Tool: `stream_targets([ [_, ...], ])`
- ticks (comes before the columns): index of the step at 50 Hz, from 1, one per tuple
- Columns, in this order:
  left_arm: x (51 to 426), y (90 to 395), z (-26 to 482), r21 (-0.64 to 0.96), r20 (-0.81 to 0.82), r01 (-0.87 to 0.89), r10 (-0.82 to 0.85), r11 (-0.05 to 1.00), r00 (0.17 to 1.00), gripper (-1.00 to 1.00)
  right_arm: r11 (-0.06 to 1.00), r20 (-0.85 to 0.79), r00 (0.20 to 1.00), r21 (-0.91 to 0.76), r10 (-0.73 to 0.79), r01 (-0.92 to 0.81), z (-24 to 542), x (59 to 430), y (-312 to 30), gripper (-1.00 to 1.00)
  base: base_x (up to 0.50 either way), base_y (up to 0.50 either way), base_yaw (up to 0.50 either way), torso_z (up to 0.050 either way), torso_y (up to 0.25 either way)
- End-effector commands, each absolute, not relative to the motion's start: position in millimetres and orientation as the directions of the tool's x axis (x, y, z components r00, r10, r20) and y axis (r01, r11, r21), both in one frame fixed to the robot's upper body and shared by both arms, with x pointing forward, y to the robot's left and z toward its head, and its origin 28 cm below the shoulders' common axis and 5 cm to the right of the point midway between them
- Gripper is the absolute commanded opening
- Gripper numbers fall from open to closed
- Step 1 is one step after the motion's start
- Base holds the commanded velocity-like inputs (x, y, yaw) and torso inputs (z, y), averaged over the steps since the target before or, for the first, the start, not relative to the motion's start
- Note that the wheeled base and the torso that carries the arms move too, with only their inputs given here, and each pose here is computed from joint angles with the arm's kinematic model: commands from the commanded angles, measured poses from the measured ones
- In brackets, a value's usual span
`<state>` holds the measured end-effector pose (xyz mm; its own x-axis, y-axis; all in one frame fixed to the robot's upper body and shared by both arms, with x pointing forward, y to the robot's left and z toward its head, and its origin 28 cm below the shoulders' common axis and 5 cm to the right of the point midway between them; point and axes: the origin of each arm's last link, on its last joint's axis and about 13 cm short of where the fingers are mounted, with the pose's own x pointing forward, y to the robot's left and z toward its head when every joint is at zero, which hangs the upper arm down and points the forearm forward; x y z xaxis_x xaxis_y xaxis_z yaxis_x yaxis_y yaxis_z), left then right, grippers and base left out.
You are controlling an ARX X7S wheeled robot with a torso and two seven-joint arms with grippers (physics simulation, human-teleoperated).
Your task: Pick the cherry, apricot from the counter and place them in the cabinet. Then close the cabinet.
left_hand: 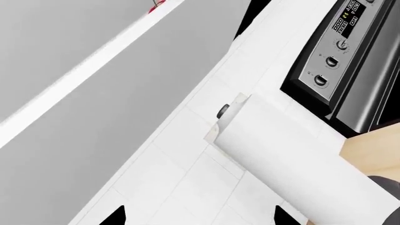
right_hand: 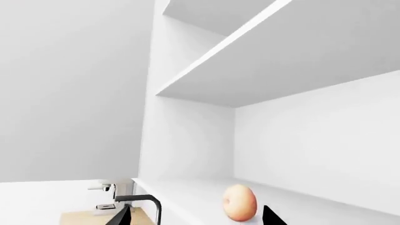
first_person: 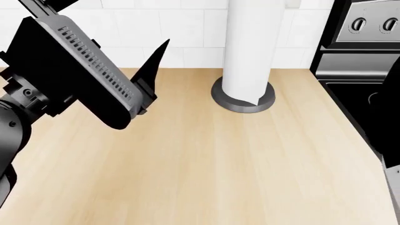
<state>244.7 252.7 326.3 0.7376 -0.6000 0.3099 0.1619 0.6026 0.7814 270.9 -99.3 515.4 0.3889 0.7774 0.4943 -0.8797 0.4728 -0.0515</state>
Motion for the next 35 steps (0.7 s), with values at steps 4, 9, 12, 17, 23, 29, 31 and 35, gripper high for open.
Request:
stream_targets([
  [4,246,252,326,0.782,0.309,0.165,-0.604,0.601,0.735,1.00,0.404,0.463,0.324,-0.082,0.825,-0.911,511,263,-93,1.00,0.00,0.00,0.00,0.000,0.000],
  [9,246,252,326,0.781,0.310,0.165,-0.604,0.602,0.734,1.00,0.383,0.439,0.312,-0.081,0.843,-0.920,508,263,-91,1.00,0.00,0.00,0.00,0.000,0.000],
  [12,246,252,325,0.781,0.310,0.166,-0.604,0.602,0.735,1.00,0.374,0.429,0.308,-0.078,0.849,-0.924,506,263,-91,1.00,0.00,0.00,0.00,0.000,0.000],
  [17,247,252,324,0.780,0.310,0.167,-0.604,0.603,0.734,1.00,0.336,0.410,0.279,-0.071,0.868,-0.939,502,260,-91,1.00,0.00,0.00,0.00,0.000,0.000],
  [23,246,252,324,0.780,0.309,0.169,-0.605,0.603,0.734,1.00,0.310,0.390,0.264,-0.061,0.882,-0.949,497,259,-88,1.00,0.00,0.00,0.00,0.000,0.000],
  [29,246,252,324,0.779,0.309,0.169,-0.604,0.604,0.735,1.00,0.333,0.391,0.287,-0.054,0.874,-0.941,495,260,-85,1.00,0.00,0.00,0.00,0.000,0.000],
  [31,246,252,324,0.779,0.310,0.168,-0.604,0.604,0.735,1.00,0.344,0.393,0.298,-0.052,0.870,-0.937,495,260,-84,1.00,0.00,0.00,0.00,0.000,0.000],
  [35,245,252,324,0.779,0.310,0.168,-0.604,0.604,0.735,1.00,0.349,0.394,0.303,-0.051,0.868,-0.936,495,260,-84,1.00,0.00,0.00,0.00,0.000,0.000],
])
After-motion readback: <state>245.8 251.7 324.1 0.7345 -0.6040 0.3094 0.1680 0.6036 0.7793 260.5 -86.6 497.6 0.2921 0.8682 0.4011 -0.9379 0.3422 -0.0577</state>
